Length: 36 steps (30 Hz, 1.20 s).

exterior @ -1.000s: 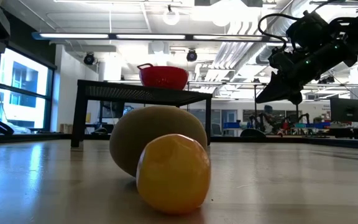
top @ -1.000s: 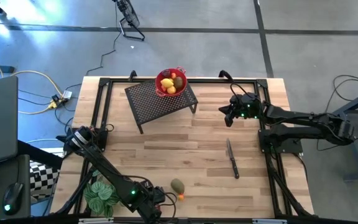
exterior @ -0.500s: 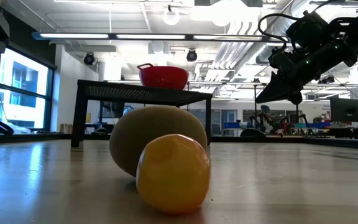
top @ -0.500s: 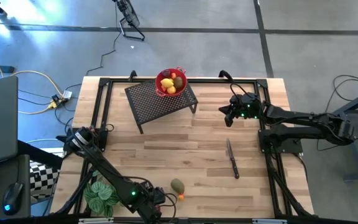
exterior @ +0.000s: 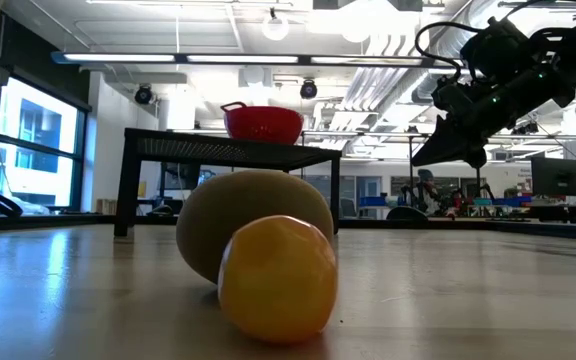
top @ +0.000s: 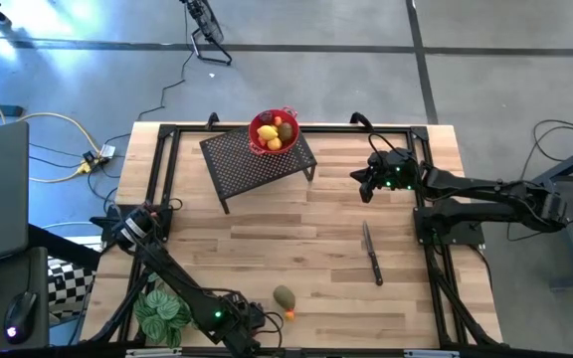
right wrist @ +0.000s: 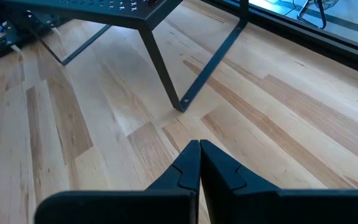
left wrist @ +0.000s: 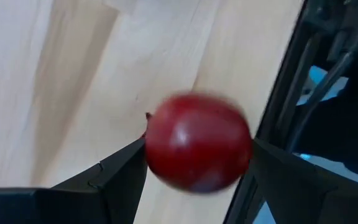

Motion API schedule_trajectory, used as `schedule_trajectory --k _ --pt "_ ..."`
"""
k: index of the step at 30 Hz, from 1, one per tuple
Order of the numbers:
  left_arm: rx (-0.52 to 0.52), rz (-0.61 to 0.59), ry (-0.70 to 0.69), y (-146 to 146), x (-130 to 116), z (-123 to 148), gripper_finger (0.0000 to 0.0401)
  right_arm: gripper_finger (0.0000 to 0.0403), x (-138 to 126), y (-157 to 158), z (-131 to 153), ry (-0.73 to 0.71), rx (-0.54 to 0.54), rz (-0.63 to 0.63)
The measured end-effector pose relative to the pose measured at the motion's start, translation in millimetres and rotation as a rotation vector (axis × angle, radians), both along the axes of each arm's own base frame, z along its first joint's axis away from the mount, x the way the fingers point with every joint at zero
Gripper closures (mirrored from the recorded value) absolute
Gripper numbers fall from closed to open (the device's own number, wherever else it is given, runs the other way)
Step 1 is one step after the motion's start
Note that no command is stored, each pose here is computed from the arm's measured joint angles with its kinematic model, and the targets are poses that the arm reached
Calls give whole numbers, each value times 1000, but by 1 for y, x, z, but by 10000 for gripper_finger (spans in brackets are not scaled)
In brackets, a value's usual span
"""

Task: Pick & Place Fruit
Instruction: Put the pomegranate into the red strainer bowl on the shelf

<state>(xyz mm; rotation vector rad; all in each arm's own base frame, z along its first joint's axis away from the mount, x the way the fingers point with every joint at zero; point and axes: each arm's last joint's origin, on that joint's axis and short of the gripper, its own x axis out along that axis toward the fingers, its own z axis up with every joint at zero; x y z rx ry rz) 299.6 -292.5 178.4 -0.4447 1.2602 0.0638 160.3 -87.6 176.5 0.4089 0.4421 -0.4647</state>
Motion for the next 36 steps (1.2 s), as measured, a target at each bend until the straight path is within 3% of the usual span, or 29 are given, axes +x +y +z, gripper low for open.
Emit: schedule_trajectory --k 36 --pt "94 -42 -73 3 2 0 127 401 0 0 0 5 3 0"
